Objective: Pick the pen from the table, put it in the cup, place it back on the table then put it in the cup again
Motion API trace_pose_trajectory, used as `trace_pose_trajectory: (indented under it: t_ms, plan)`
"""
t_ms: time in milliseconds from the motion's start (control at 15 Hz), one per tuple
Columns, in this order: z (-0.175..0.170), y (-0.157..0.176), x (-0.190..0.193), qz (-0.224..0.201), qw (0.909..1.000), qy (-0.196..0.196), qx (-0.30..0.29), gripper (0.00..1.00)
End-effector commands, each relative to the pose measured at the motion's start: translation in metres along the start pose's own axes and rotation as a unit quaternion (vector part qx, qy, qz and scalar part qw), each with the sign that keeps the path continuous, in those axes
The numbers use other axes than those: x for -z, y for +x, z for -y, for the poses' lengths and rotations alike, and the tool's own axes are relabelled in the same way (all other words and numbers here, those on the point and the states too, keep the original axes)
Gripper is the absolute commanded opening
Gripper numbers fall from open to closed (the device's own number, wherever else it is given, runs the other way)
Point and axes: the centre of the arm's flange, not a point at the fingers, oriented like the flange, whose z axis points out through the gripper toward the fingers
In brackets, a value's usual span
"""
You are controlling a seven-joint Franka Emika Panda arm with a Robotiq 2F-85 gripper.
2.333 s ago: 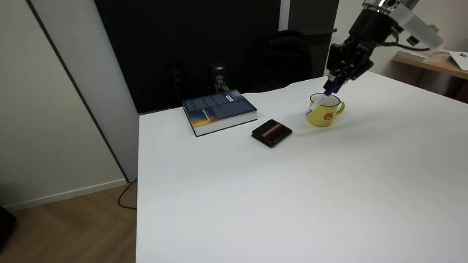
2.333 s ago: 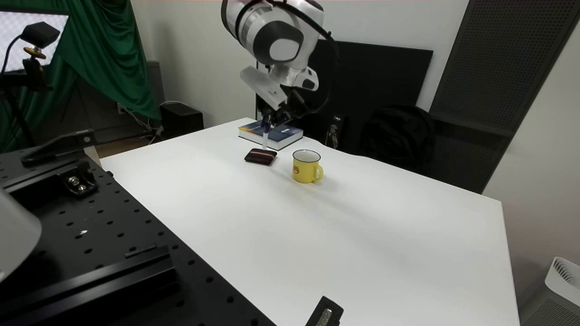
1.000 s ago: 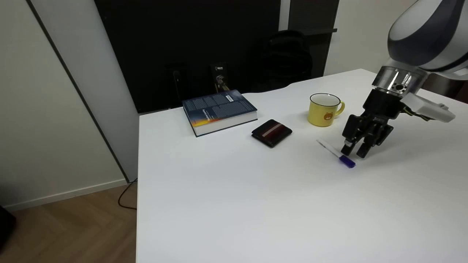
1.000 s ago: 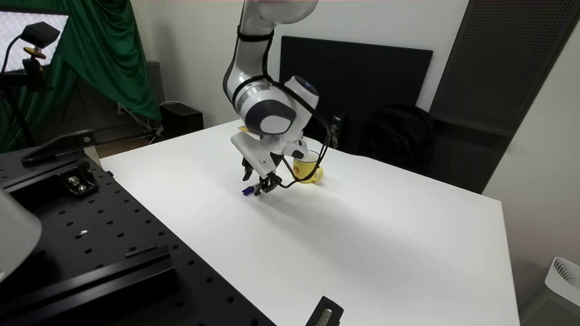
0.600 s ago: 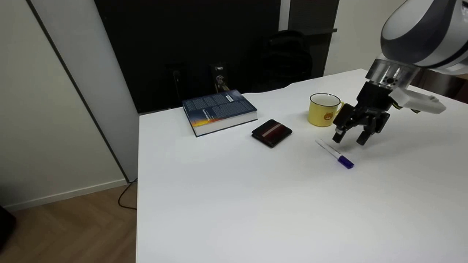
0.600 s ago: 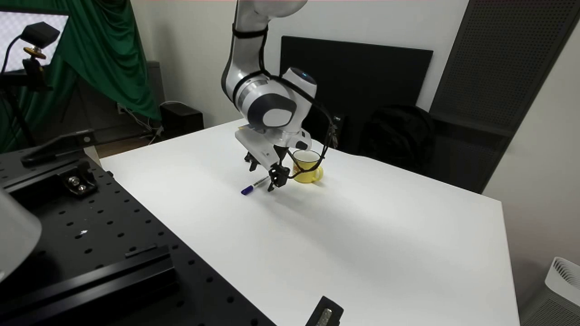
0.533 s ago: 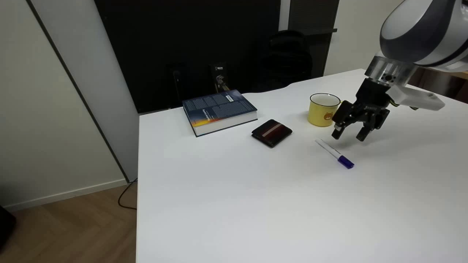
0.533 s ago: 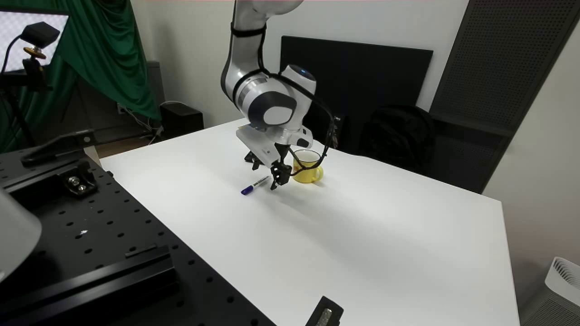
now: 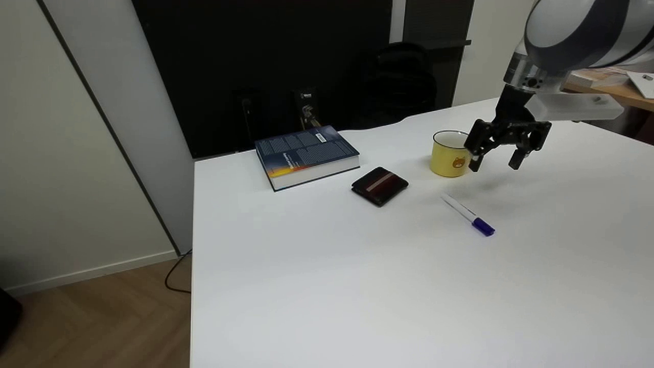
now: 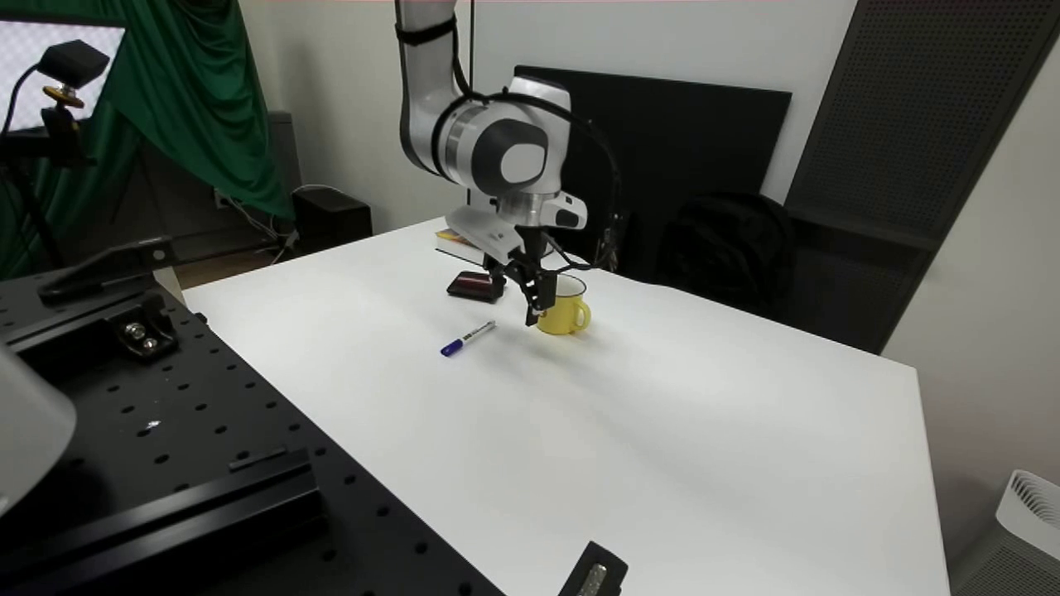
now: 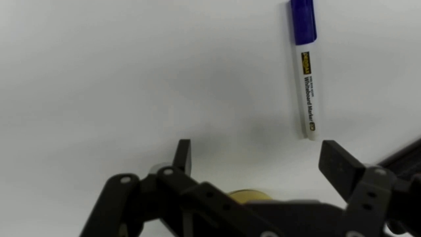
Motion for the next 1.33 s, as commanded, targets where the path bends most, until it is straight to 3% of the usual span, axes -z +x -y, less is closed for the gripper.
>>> trace_pose_trajectory:
  t_ms: [0, 533, 1267]
  plan:
    - [0.012, 0.001, 0.013, 0.029, 0.9991, -0.031, 0.002, 1.0]
    - [0.019, -0.002, 0.016, 0.032, 0.9978, -0.053, 0.023, 1.0]
    - [0.029, 0.0, -0.009, -0.038, 0.9965, -0.068, 0.03, 1.0]
